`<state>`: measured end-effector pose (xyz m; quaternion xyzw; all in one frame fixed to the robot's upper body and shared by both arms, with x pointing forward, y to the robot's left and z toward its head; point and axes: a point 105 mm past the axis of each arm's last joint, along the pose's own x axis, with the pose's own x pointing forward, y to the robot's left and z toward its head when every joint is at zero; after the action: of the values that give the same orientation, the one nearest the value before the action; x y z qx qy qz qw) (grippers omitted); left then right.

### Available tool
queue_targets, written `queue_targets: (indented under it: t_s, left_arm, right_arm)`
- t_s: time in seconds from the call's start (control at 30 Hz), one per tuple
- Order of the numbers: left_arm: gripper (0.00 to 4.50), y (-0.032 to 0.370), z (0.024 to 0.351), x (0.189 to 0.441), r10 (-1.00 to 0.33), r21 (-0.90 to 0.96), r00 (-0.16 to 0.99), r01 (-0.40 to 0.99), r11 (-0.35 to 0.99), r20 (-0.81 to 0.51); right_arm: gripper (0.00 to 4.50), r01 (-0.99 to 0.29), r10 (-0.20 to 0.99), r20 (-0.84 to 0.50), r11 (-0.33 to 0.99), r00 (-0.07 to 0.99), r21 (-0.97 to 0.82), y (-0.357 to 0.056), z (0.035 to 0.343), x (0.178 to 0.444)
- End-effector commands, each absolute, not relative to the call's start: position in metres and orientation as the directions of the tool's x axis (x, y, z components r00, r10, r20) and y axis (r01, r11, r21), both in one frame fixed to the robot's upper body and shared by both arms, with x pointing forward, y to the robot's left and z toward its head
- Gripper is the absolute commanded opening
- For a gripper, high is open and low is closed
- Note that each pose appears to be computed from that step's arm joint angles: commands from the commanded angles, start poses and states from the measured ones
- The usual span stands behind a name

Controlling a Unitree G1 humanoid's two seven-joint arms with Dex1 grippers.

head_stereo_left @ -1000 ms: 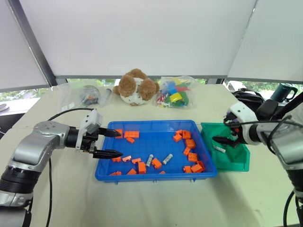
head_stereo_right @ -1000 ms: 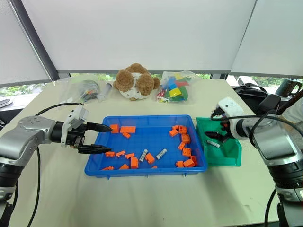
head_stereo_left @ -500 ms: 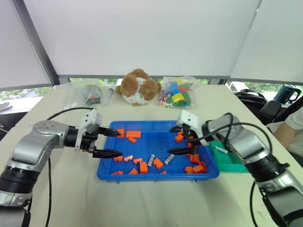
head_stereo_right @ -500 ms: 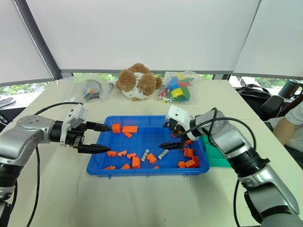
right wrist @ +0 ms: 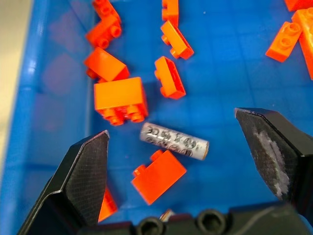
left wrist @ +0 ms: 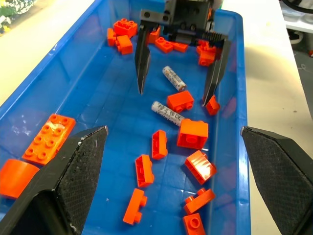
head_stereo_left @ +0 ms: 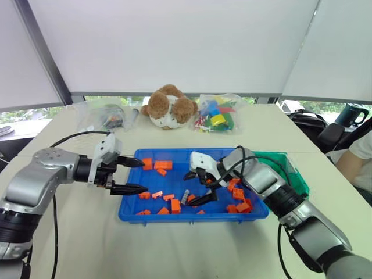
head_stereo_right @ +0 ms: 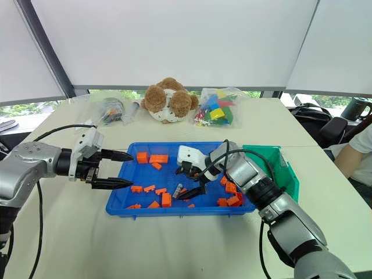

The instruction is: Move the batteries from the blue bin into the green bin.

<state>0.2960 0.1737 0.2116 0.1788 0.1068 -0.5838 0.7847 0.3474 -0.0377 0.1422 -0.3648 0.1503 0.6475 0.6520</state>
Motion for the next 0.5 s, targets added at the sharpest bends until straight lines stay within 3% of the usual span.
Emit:
queue_targets:
  t_s: [0.03,0.2,0.5]
  left_arm:
    - [4.5,0.175,0.227,0.292,-0.88,0.206,0.315,0.945,0.255,-0.355]
    - [4.5,0.176,0.227,0.293,-0.876,0.21,0.329,0.94,0.268,-0.353]
    - [4.5,0.174,0.227,0.292,-0.875,0.211,0.334,0.939,0.273,-0.351]
  right_arm:
    - [4.48,-0.93,0.716,-0.686,-0.152,0.129,-0.334,-0.028,0.144,0.354]
    - [4.48,-0.9,0.64,-0.752,-0.219,0.16,-0.378,-0.029,0.126,0.363]
    - [4.48,-0.903,0.658,-0.737,-0.21,0.153,-0.375,-0.019,0.126,0.368]
